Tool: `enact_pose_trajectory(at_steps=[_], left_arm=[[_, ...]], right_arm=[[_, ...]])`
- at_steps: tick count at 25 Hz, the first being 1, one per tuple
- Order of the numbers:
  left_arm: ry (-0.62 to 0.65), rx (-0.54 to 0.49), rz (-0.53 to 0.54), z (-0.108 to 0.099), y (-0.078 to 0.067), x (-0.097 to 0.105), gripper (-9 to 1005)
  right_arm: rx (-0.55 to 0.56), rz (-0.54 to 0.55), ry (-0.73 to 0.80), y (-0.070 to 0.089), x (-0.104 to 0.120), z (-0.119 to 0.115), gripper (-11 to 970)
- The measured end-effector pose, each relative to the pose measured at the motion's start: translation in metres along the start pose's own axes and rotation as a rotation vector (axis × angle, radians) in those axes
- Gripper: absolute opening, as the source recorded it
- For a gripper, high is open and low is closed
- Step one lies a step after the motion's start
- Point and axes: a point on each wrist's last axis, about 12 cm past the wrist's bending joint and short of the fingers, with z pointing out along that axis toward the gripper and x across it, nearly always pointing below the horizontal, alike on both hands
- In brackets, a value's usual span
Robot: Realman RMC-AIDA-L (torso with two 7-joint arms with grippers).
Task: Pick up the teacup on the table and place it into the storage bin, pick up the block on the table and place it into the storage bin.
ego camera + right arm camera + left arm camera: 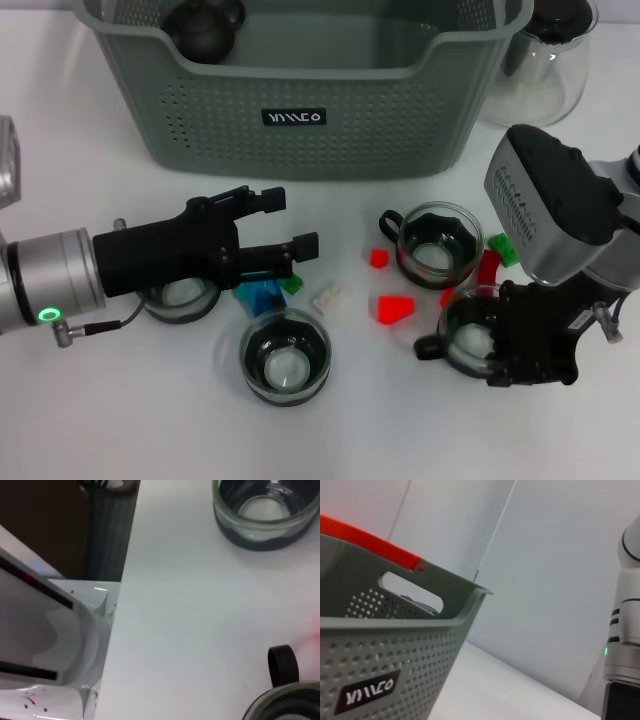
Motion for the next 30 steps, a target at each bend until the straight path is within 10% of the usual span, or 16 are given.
enact_pose_trajectory(at_steps=[9, 30], left_arm=[[-0.005, -0.007, 0.002, -0.002, 0.000, 0.001, 902], [0.007, -0.005, 0.011, -0.007, 0.001, 0.000, 902]], right_arm=[[0.001, -0.005, 0.003, -0.001, -0.002, -0.004, 83], [0.045, -0.034, -0.182, 0.001, -0.014, -0.075, 67]])
